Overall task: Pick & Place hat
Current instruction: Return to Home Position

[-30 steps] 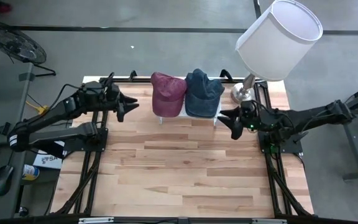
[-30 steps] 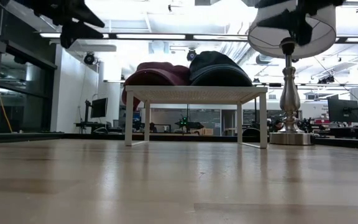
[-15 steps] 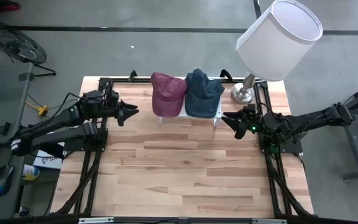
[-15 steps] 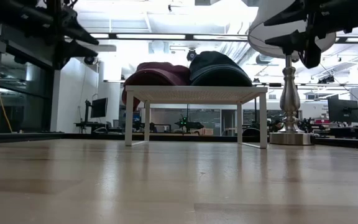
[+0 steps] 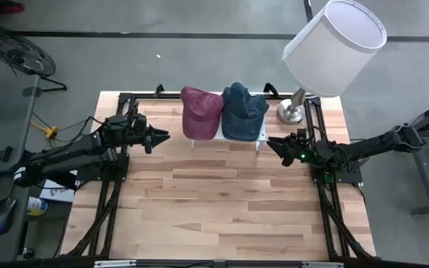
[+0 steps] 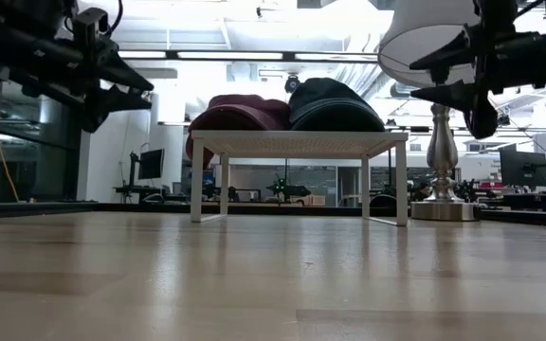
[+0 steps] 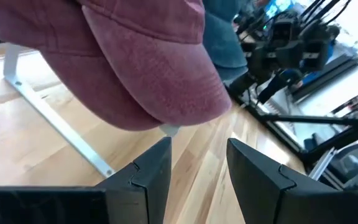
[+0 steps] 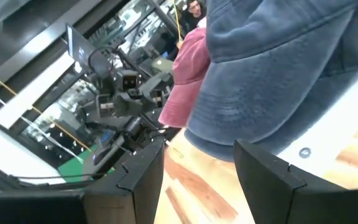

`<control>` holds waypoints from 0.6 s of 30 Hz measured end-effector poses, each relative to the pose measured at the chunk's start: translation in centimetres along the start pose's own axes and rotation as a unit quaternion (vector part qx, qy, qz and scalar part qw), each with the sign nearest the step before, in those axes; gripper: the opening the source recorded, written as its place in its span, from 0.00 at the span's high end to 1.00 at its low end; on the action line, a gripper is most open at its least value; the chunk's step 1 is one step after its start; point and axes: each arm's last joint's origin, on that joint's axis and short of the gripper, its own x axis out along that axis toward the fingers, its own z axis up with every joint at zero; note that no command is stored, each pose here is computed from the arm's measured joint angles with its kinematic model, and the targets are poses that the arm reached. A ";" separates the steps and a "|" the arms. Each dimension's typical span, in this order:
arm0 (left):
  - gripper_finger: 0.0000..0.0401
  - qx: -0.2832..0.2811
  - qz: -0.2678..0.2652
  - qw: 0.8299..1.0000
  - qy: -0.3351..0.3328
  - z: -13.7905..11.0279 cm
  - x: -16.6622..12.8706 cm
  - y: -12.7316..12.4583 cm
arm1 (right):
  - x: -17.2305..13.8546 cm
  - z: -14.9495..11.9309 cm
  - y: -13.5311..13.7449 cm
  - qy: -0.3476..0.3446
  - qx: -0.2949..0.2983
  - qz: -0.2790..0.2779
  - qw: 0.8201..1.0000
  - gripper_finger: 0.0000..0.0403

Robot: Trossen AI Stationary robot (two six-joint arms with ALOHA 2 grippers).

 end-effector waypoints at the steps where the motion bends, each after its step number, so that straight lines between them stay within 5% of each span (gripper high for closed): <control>1: 0.62 -0.002 -0.002 1.000 -0.003 -0.1 0.1 0.1 | 0.0 -0.1 -0.2 -0.004 0.002 0.001 1.000 0.53; 18: 0.62 -0.040 -0.027 0.998 -0.031 -3.1 1.0 2.3 | 0.1 0.0 -2.9 -0.041 0.010 -0.008 0.999 0.53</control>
